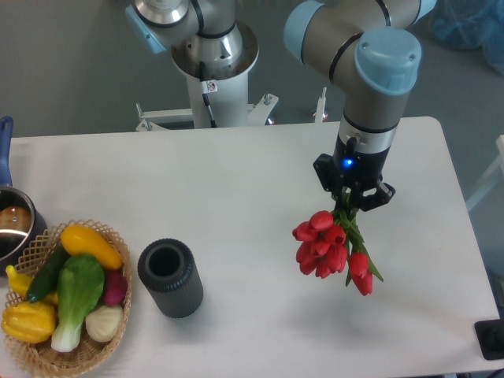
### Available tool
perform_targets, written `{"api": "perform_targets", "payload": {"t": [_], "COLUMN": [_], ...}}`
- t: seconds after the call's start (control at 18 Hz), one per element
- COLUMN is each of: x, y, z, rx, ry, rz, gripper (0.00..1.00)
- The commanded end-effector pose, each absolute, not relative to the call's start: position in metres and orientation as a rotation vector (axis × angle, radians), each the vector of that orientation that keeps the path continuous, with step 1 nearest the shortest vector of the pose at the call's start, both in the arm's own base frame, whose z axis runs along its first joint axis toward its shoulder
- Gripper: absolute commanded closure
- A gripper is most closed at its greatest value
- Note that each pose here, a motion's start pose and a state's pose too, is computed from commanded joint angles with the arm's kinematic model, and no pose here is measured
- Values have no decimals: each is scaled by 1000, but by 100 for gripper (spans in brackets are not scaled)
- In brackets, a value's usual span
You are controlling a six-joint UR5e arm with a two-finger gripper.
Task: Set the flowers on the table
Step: 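Lower the held red tulips toward the table beside the black vase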
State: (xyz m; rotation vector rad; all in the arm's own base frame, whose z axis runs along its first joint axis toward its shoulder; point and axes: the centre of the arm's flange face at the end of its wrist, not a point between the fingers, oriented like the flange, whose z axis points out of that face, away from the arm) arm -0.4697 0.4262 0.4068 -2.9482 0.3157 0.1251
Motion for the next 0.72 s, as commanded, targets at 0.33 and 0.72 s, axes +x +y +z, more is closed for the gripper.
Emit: {"api": "perform_targets", "payload": {"t": [0.33, 0.72], "x": [-470, -467], "y": [425, 427], "z": [406, 397], "rx": [-2942, -2948], "ry": [372, 403], "rz": [125, 105], "gripper": [100, 100]}}
